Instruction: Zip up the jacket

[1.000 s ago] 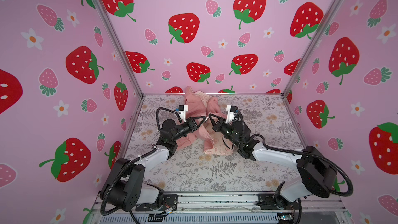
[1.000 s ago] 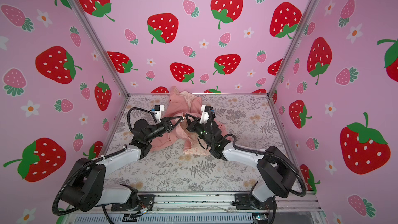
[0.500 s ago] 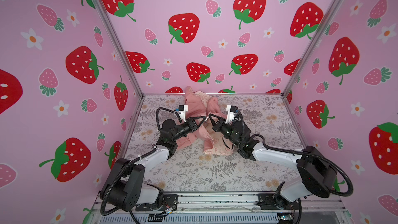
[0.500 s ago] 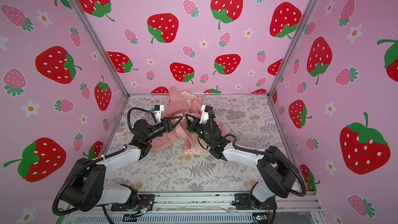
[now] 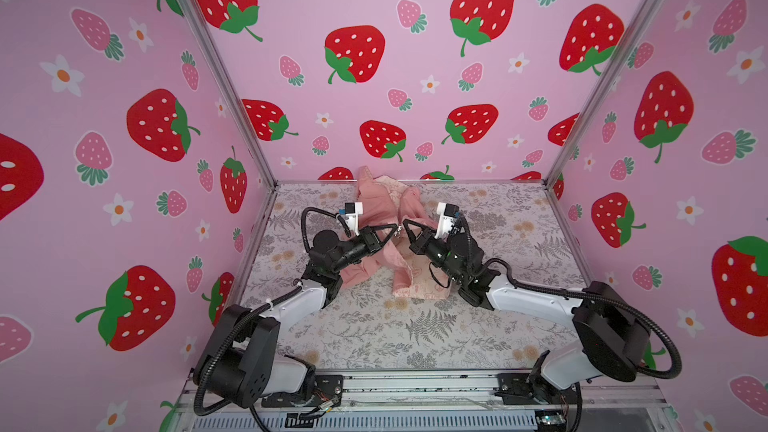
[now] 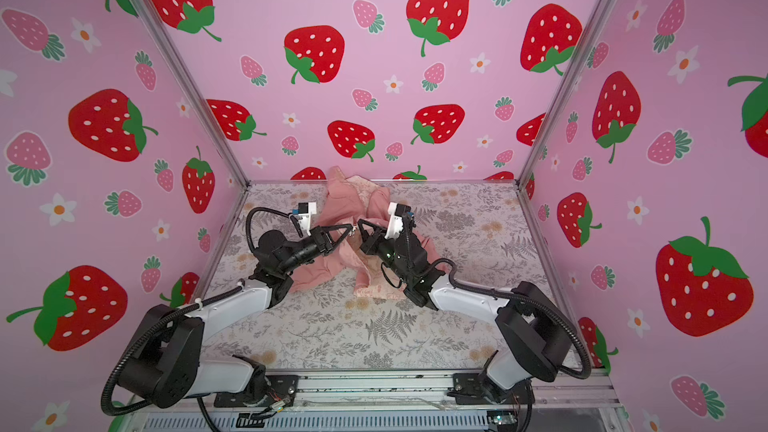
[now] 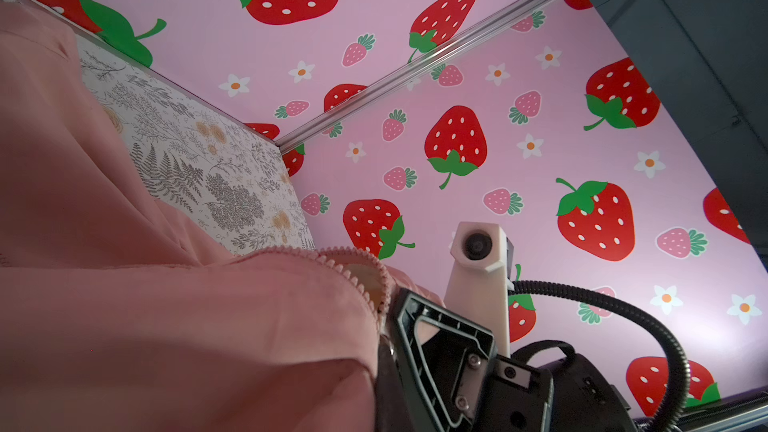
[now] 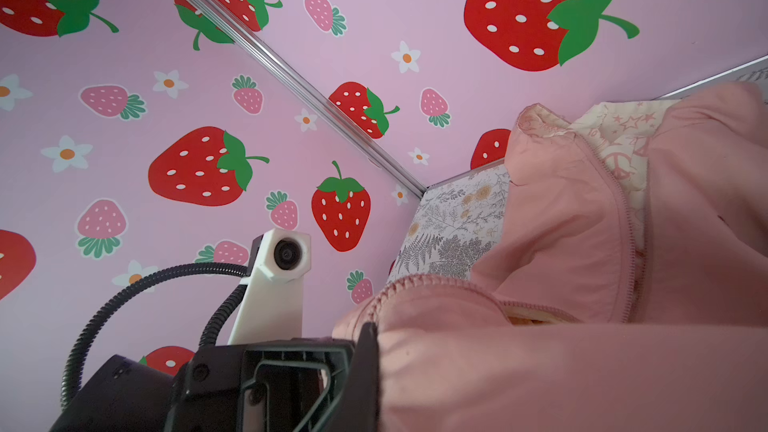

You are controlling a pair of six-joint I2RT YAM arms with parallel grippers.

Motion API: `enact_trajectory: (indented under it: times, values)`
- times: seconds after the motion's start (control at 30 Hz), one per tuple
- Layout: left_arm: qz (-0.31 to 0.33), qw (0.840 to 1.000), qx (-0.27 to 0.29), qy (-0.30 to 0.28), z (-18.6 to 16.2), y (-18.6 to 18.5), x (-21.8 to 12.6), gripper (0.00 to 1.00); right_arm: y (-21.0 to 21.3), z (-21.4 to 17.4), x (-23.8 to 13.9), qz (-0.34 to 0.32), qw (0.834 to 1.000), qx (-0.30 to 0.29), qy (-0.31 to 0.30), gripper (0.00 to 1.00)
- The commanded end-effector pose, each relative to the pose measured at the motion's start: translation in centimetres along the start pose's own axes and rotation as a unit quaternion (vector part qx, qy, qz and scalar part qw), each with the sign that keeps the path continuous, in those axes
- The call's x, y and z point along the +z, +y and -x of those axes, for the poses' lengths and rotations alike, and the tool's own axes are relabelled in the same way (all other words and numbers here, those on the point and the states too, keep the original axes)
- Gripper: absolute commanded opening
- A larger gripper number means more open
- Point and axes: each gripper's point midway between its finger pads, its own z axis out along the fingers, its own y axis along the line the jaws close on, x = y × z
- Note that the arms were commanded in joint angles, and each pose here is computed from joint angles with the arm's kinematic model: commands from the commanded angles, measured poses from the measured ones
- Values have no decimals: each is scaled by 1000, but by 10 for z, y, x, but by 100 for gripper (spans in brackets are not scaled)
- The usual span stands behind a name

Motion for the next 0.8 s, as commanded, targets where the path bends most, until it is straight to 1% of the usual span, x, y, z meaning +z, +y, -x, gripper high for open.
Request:
enact_trajectory:
  times: [0.0, 0.23, 0.77]
  values:
    - [-32, 999, 20, -13, 9, -20, 0, 0, 19, 15, -2, 25, 999, 0, -25, 0]
    - [-32, 999, 20, -12, 8, -21, -1, 0, 20, 17, -4, 24, 999, -2, -29, 0]
    - [-37, 999, 21, -14, 10, -26, 0, 0, 17, 8, -3, 29, 999, 4, -14, 0]
